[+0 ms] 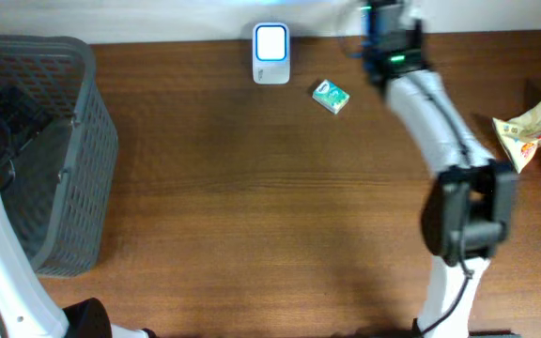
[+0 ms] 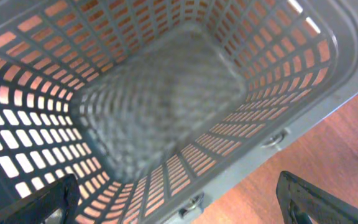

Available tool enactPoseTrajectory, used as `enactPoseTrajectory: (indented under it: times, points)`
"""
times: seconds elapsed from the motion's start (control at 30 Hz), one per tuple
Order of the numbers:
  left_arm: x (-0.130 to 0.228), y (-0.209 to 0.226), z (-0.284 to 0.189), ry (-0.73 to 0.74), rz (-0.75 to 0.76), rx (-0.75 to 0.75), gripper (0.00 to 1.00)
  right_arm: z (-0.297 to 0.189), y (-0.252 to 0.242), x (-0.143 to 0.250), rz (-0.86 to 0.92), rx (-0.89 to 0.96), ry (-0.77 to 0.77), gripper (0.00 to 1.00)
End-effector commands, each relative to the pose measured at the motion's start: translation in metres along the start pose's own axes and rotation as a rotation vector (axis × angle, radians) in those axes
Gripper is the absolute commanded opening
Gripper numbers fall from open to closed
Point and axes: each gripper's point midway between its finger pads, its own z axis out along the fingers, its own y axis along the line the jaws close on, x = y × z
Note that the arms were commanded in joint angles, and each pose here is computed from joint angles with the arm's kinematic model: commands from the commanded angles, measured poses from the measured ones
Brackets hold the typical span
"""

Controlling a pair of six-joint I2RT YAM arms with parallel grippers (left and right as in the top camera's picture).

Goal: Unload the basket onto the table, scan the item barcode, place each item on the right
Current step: 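Place the orange tissue pack at the right edge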

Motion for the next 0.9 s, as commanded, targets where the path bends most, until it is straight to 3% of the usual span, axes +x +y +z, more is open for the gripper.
enactPoseTrajectory:
  times: [0.0,0.1,0.23,0.33,0.43,0.47,0.5,0.57,0.67,0.7,0.8,0.87]
  points:
    - [-0.002,0.002,-0.001,-0.008,-0.015,-0.003,0.99,0.037,-0.117,0.057,0.251,0.197,0.239,0.04]
    - [-0.002,0.003,-0.001,-0.009,-0.018,-0.005,0.99,0.051,-0.233,0.146,0.474,0.319,0.554,0.04]
    - [-0.002,0.003,-0.001,-0.009,-0.018,-0.005,0.99,0.058,-0.317,0.2,0.708,0.3,0.692,0.04]
    - [-0.002,0.003,-0.001,-0.009,-0.018,-0.005,0.99,0.058,-0.32,0.221,0.732,0.296,0.737,0.04]
    - [-0.002,0.003,-0.001,-0.009,-0.018,-0.005,0.99,0.06,-0.305,0.224,0.7,0.274,0.757,0.2]
    - [-0.002,0.003,-0.001,-0.009,-0.018,-0.005,0.99,0.061,-0.299,0.222,0.691,0.266,0.756,0.56]
    - [-0.002,0.003,-0.001,-0.009,-0.018,-0.005,0.99,0.059,-0.293,0.221,0.676,0.257,0.764,0.8]
    - [-0.002,0.003,-0.001,-0.009,-0.018,-0.005,0.99,0.057,-0.283,0.219,0.66,0.243,0.773,0.98]
    - [-0.002,0.003,-0.001,-0.009,-0.018,-0.005,0.99,0.051,-0.253,0.19,0.616,0.182,0.716,0.99]
    - [-0.002,0.003,-0.001,-0.009,-0.018,-0.005,0.99,0.05,-0.222,0.166,0.52,0.104,0.66,0.99]
    - [-0.002,0.003,-0.001,-0.009,-0.018,-0.005,0.99,0.036,-0.162,0.154,0.366,-0.023,0.662,0.97]
    - [-0.002,0.003,-0.001,-0.009,-0.018,-0.005,0.99,-0.002,-0.053,0.139,0.235,-0.517,0.691,0.99]
